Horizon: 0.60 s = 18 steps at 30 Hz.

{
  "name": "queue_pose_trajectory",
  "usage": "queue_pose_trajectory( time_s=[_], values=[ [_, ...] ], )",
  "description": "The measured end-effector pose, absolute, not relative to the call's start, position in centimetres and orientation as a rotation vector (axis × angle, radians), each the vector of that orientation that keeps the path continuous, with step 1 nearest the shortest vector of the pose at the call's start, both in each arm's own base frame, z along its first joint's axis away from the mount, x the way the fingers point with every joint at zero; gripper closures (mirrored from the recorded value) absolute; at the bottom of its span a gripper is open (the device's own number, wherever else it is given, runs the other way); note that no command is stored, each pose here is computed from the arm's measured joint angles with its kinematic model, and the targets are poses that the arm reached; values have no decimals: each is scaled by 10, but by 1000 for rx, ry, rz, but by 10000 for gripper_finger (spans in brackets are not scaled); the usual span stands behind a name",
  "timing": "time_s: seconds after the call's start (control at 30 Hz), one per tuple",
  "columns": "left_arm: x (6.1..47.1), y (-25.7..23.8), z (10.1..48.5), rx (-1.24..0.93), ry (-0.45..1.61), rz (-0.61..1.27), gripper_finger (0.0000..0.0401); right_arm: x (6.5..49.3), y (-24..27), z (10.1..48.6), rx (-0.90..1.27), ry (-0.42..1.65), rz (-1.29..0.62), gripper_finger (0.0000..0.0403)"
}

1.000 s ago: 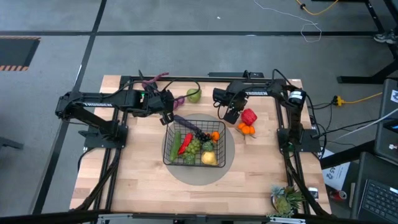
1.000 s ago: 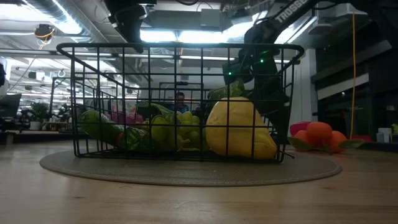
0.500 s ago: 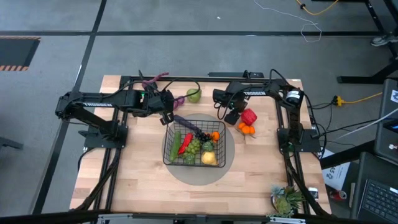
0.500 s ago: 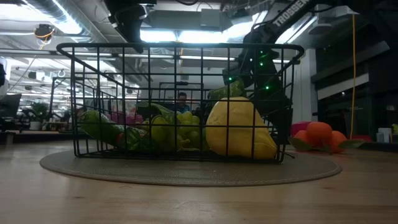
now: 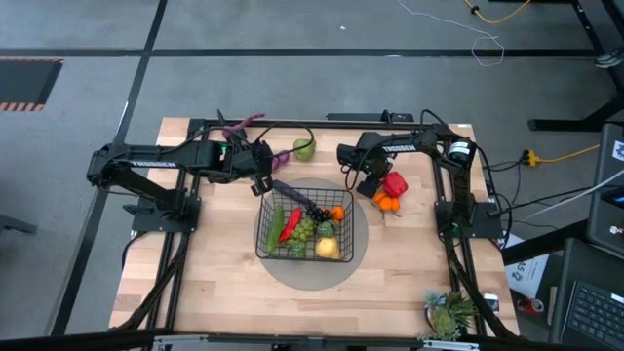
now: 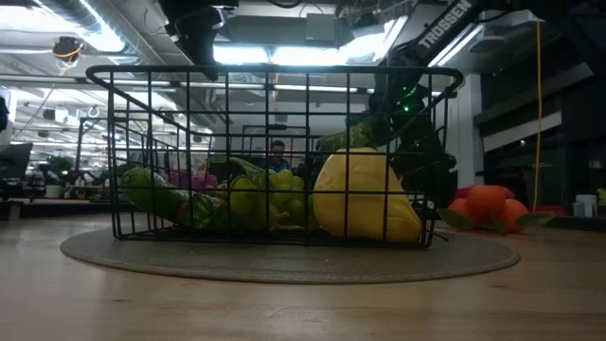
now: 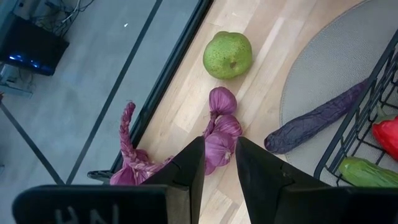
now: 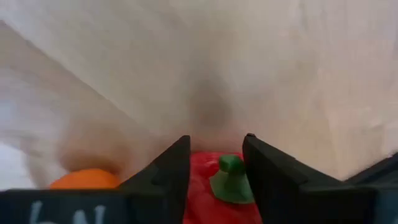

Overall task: Build produce basket
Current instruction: Put the red bell pepper into the black wire basket

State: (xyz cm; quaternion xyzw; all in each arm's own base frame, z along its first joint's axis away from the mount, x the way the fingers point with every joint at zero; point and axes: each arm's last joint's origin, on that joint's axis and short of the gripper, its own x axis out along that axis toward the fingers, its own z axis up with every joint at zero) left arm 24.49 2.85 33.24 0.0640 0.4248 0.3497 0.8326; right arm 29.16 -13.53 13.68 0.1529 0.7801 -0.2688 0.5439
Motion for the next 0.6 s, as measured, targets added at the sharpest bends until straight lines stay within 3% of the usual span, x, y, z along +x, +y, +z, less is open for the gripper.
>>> queue_pose_trajectory(
  time_s=[0.33,0.6],
  values=[
    [245,29,332,137,901,741,316,292,-135,137,342,1852,-648,384],
    [245,29,332,137,901,741,316,297,-126,150,213,1884,-675,392]
  ],
)
